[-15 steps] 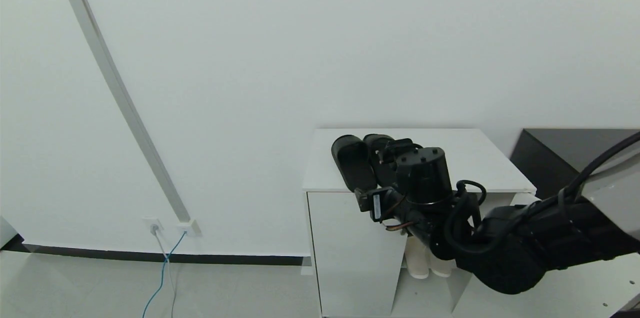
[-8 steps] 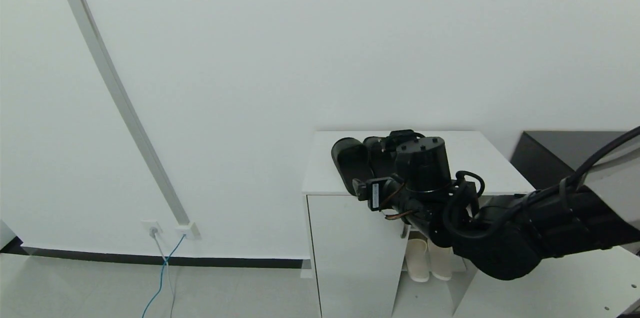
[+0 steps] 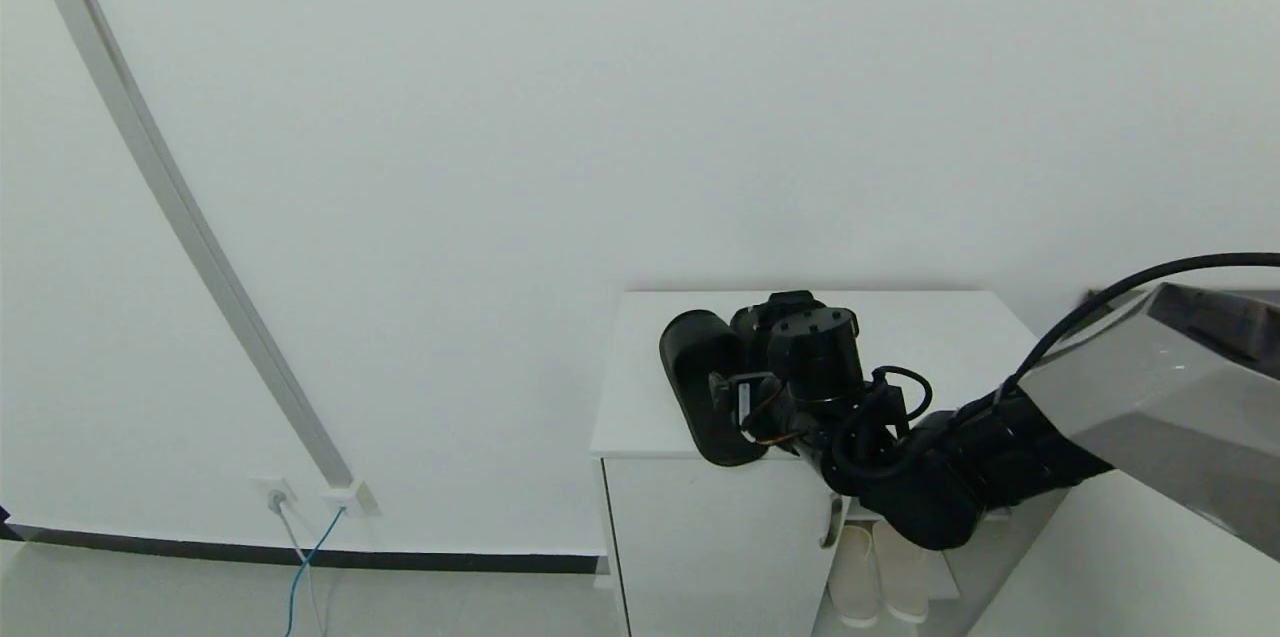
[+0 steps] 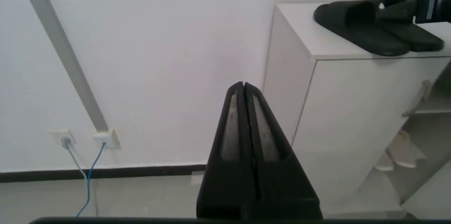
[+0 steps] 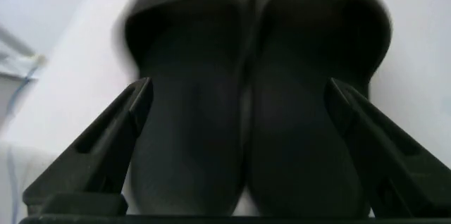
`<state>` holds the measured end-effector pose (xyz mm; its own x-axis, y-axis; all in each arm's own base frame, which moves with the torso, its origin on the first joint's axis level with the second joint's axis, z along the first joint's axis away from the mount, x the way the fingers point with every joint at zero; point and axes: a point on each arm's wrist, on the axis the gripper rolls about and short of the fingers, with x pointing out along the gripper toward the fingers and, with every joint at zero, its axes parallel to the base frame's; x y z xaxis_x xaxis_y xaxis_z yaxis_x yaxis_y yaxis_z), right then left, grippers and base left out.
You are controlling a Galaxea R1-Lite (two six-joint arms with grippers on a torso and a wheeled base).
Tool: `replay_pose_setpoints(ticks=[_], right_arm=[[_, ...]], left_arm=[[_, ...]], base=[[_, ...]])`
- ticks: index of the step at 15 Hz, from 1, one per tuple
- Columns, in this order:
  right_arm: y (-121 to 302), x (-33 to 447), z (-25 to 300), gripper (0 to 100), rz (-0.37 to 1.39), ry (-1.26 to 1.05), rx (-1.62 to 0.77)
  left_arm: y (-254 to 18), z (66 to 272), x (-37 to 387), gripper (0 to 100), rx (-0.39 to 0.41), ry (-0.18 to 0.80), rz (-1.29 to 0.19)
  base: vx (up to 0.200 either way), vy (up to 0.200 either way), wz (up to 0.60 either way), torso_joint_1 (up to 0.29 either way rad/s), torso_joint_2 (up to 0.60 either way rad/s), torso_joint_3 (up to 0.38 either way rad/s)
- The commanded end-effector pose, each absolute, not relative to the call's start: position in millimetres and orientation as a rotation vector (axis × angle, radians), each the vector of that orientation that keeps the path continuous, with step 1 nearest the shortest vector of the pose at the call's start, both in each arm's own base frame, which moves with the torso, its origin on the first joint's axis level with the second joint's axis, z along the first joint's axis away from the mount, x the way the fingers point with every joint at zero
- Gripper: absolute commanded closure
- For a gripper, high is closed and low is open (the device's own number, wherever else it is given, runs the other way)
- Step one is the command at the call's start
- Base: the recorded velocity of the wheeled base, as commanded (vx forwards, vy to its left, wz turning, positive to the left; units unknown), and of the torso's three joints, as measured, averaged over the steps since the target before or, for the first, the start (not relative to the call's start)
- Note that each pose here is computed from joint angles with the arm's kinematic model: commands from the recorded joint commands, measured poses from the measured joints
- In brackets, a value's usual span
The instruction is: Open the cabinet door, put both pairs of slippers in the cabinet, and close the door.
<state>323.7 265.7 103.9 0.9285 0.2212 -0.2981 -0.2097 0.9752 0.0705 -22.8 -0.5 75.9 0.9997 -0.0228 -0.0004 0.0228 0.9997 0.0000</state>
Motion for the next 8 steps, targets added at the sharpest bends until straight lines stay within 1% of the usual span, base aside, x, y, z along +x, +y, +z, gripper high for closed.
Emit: replay_pose_setpoints(ticks=[1, 8], right_arm=[[270, 340, 84, 0, 0.205, 0.32, 0.029], [280, 380, 67, 0, 0.186, 0.262, 0.023]], left_arm=[[0, 76, -23, 100, 0.0, 0.0, -0.023], [0, 76, -23, 100, -0.002, 0.0, -0.021]], base=[[0.0, 0.0, 0.0, 0.0, 0.0, 0.0], [0.0, 0.0, 0.0, 0.0, 0.0, 0.0]])
